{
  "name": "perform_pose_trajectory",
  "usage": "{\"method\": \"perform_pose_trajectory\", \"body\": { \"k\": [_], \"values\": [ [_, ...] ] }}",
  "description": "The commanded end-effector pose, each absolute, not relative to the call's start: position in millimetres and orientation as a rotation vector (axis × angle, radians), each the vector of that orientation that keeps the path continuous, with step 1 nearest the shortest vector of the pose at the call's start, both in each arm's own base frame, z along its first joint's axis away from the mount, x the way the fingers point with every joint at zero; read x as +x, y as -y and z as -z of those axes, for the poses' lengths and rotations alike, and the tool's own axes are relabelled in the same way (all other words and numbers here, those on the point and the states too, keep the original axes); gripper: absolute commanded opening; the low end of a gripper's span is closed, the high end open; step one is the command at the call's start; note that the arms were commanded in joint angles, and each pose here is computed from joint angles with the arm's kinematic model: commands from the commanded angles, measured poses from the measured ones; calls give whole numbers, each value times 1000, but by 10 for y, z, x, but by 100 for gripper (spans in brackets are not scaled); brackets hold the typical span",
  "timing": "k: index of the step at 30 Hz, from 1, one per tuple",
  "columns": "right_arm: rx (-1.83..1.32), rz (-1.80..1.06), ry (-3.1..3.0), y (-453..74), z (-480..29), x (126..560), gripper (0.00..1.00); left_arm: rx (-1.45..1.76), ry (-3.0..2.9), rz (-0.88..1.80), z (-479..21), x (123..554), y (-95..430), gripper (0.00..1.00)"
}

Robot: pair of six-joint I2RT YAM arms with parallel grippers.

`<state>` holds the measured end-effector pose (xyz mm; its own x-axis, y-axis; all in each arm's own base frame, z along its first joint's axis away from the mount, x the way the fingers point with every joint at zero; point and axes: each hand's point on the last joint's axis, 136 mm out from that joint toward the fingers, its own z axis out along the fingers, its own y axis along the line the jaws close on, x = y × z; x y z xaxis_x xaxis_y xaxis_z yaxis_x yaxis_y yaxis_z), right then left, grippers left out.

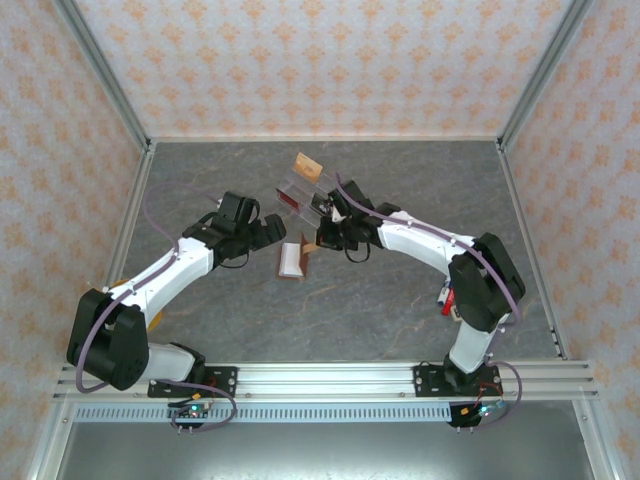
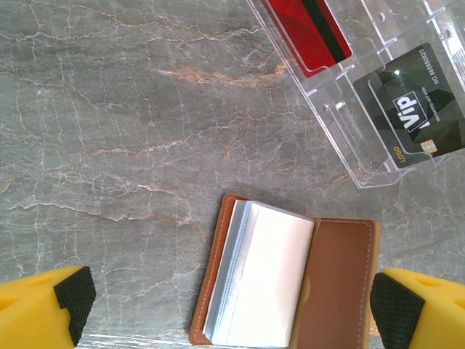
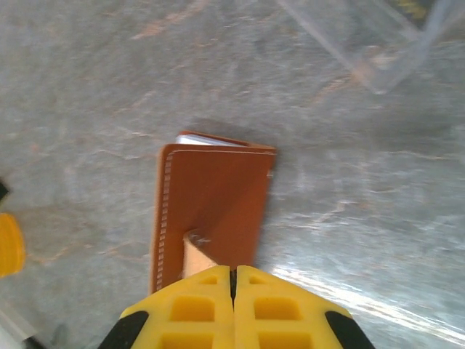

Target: Take the credit cards out of the card holder

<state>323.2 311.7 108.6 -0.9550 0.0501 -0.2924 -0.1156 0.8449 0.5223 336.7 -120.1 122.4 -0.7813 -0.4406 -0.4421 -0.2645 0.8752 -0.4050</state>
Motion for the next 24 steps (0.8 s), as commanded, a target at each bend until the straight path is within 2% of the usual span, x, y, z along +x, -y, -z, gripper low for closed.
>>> {"method": "perform_pose_trajectory", "body": {
  "k": [1, 5, 12, 24],
  "values": [
    [-45, -522, -2740, -2771, -1050, 3254, 5, -516, -2517, 432, -1158, 3342, 1170, 100],
    [-35, -350, -2782, -2499, -904, 3185, 5, -472, -2550, 521, -1094, 3346, 1318, 100],
    [31, -241, -2852, -2277, -636, 3093, 5, -441, -2603, 690, -908, 3359, 1578, 98],
    [40, -244, -2853, -2299, -599, 3133, 5, -401, -2566, 897, -991, 3406, 1830, 82]
  ]
}}
